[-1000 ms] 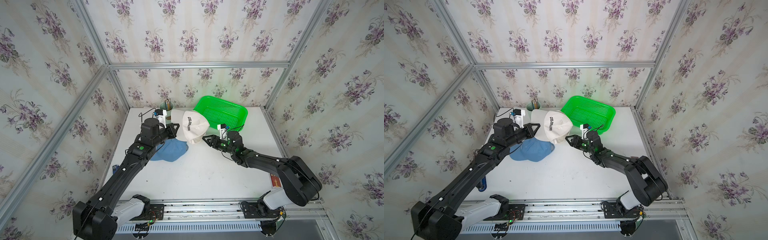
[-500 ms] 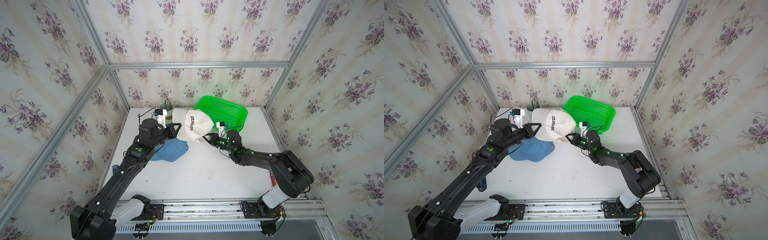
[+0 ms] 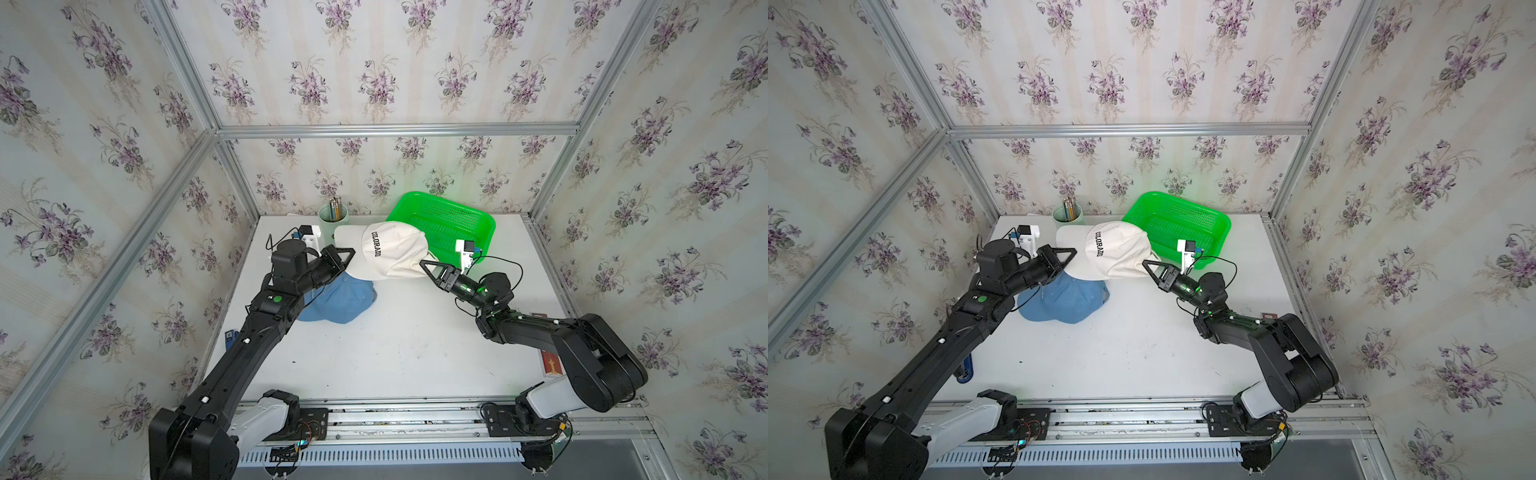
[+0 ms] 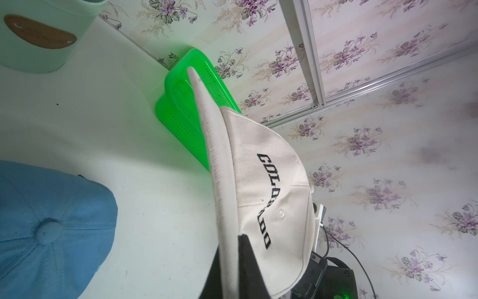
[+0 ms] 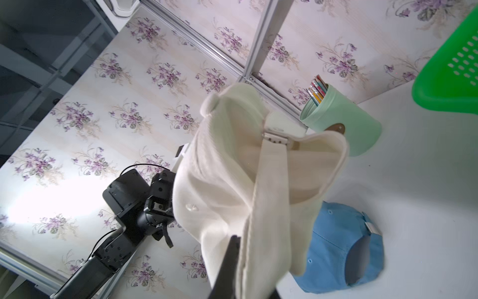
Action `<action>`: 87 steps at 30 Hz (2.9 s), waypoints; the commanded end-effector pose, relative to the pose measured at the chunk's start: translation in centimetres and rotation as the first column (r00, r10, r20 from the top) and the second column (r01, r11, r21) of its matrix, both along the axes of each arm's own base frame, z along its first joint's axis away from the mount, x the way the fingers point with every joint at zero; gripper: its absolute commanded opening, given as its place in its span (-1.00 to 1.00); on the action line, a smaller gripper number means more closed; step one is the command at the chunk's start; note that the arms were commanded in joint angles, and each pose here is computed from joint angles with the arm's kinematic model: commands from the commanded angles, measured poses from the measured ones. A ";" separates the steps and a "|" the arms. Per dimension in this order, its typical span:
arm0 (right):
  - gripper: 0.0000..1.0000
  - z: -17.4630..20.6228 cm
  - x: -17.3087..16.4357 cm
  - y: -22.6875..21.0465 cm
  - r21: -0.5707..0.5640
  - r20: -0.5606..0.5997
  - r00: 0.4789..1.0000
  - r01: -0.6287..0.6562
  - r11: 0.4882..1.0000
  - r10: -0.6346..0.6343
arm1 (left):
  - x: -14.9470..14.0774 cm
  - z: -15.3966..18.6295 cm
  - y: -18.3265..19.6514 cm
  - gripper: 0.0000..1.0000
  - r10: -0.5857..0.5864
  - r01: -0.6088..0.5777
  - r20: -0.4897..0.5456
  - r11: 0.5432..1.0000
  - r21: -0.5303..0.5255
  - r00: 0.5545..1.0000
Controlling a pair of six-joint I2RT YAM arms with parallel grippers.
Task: Turn the baseball cap inside out
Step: Turn over the baseball cap.
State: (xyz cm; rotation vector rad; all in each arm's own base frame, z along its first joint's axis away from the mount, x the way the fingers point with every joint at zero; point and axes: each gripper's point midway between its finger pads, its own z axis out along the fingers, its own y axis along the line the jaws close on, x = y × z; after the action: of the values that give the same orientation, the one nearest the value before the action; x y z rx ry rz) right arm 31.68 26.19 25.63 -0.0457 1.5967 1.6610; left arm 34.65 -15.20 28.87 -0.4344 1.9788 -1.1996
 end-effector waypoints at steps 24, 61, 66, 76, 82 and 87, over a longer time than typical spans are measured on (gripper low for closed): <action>-0.35 1.2 1.0 -2.6 -0.133 0.063 0.986 0.162 0.978 -0.155 | 1.7 -0.9 1.0 -1.00 0.084 -0.110 -0.124 0.970 -0.217 0.989; 0.17 1.4 -5.5 13.3 -0.658 0.699 0.711 0.597 0.459 0.077 | -0.8 -1.9 -0.6 -1.00 0.332 -0.246 -0.357 0.932 0.265 0.873; 0.17 1.9 -6.6 13.2 -0.644 0.689 0.720 0.557 0.524 0.081 | -0.6 -1.8 -0.1 -1.00 0.355 -0.264 -0.339 0.921 0.286 0.871; 0.23 1.0 -6.6 13.6 -0.655 0.686 0.720 0.551 0.518 0.102 | -0.3 -1.5 -1.5 -1.00 0.319 -0.245 -0.353 0.939 0.240 0.879; 0.24 1.5 -4.8 13.6 -0.632 0.710 0.703 0.616 0.471 0.034 | -0.8 -1.0 -2.2 -1.00 0.290 -0.224 -0.357 0.951 0.214 0.888; -0.04 1.3 -3.0 13.6 -0.640 0.713 0.700 0.637 0.430 0.025 | -1.2 -1.0 -2.7 -1.00 0.263 -0.200 -0.373 0.959 0.199 0.890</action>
State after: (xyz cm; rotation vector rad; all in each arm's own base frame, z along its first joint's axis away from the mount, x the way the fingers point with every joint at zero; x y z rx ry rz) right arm 27.60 40.15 26.20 -0.7496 1.5705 0.2842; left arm 33.39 -17.23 27.08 -0.8825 2.2749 -0.7892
